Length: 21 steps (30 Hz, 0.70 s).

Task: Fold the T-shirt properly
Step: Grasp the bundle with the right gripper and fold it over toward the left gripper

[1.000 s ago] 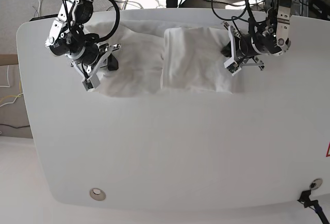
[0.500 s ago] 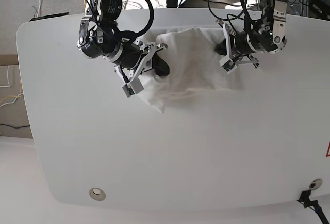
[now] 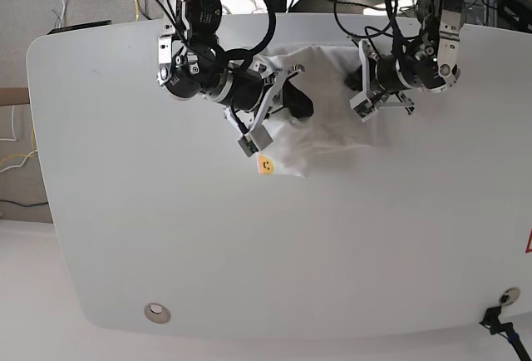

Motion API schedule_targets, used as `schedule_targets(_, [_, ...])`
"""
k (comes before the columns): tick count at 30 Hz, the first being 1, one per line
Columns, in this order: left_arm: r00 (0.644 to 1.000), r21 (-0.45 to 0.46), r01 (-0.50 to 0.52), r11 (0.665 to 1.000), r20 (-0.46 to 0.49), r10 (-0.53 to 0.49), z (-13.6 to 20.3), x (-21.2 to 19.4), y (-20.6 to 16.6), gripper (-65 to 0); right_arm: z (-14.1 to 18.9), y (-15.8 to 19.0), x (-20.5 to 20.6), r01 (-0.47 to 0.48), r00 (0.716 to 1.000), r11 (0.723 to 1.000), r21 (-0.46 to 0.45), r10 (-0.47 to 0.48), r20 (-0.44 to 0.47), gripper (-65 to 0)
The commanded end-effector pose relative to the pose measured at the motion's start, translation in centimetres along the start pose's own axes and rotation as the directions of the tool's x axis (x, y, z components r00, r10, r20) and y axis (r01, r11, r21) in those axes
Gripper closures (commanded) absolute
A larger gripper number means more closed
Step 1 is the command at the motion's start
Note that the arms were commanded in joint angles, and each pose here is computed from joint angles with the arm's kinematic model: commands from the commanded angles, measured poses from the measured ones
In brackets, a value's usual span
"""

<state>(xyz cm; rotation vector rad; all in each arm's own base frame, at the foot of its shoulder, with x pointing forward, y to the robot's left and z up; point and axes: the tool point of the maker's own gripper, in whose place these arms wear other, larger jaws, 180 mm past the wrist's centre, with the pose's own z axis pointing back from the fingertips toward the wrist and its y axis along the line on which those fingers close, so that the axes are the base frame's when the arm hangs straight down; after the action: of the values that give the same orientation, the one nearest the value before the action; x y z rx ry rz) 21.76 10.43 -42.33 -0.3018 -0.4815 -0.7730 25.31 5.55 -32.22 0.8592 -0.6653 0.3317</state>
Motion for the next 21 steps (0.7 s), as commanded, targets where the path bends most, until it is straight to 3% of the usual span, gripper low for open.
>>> schedule_targets(1, [0.998,0.027,0.016,1.000,-0.064,-0.014,0.1,-1.3,0.6,0.0,-0.7,0.7,0.7,-0.001,1.000,0.999,0.039,0.000,0.021,0.0])
schedule_targets(11, [0.999,0.037,0.034,0.999,-0.035,-0.033,0.6,-0.2,0.6,0.0,-2.3,3.3,1.1,-0.072,0.997,0.992,0.107,0.073,-0.010,0.0])
schedule_targets(16, [0.997,0.065,0.075,0.995,0.014,-0.077,1.7,1.8,0.7,0.0,-3.0,5.0,1.0,-0.109,0.993,0.983,0.151,0.114,-0.024,-20.9])
schedule_targets(21, [0.990,0.112,0.116,0.987,0.066,-0.124,3.3,3.8,1.0,0.0,-4.4,5.6,1.6,-0.140,0.988,0.973,0.182,0.150,-0.042,-22.8])
